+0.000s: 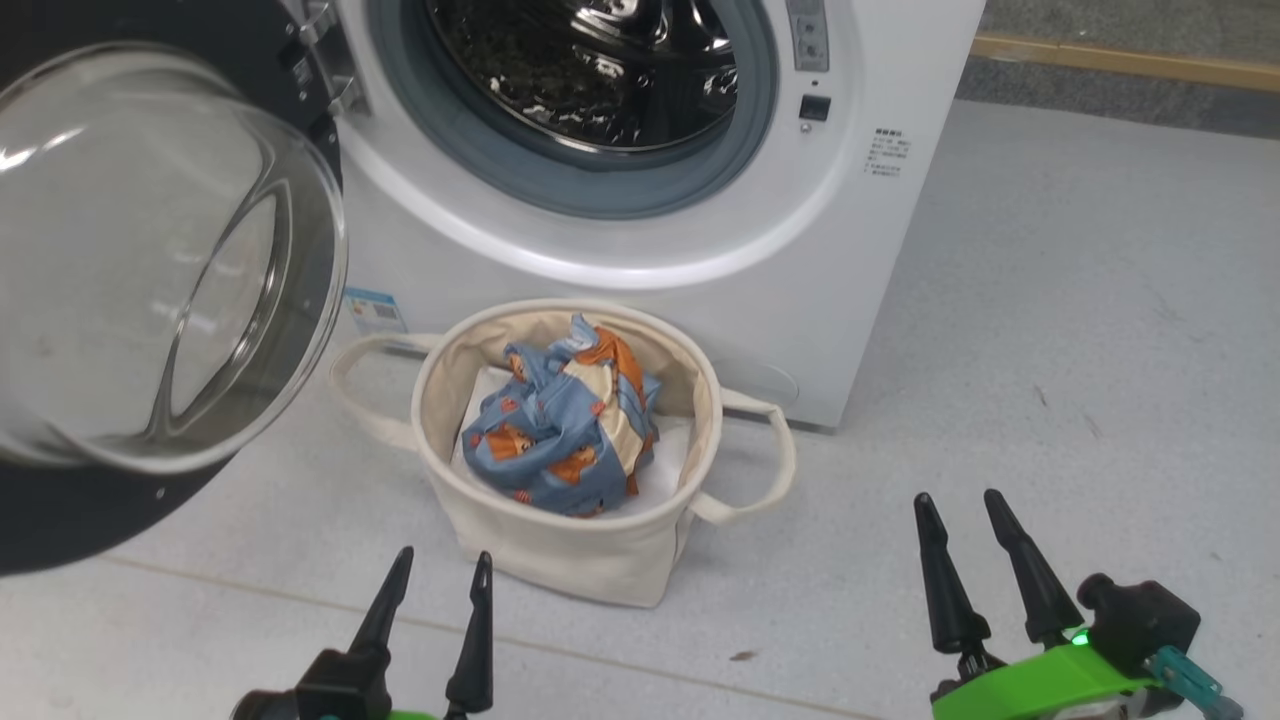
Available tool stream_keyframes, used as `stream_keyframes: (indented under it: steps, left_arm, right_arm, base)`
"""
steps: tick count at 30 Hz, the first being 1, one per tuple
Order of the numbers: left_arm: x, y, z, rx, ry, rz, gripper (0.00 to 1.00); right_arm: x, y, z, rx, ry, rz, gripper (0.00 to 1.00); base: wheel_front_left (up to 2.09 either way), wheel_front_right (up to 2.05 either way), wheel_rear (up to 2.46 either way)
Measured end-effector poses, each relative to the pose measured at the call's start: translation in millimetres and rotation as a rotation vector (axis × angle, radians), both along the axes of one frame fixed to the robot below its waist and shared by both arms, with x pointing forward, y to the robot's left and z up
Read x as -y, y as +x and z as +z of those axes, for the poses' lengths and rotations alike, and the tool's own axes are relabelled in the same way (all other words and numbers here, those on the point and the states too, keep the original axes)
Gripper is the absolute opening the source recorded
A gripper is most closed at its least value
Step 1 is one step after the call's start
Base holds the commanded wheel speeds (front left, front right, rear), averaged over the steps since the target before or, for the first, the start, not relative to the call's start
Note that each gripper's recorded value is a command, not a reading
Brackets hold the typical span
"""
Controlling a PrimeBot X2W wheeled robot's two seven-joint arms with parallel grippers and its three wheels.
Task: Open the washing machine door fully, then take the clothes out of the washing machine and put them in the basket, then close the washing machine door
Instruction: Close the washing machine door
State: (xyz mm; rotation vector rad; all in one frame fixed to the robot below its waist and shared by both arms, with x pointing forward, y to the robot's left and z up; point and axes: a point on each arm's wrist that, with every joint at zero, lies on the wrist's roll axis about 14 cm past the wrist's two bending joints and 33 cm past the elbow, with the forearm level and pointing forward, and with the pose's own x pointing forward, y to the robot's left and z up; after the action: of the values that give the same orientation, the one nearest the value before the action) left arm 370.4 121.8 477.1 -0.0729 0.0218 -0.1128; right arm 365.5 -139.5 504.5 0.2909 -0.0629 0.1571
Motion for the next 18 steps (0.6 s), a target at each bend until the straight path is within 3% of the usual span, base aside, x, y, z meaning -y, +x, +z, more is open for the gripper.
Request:
stream_keyframes:
  steps: [10, 18]
  left_arm:
    - [-14, -2, -1, -0.005, 0.004, 0.047, 1.0]
    - [-46, -14, 5, 0.013, 0.011, 0.157, 1.0]
  right_arm:
    - [-18, 10, -5, -0.013, 0.001, 0.054, 1.0]
    - [-68, 20, -1, 0.0, 0.011, 0.203, 1.0]
  base:
    - [-0.42, 0.42, 0.0]
    - [0.0, 0.0, 0.0]
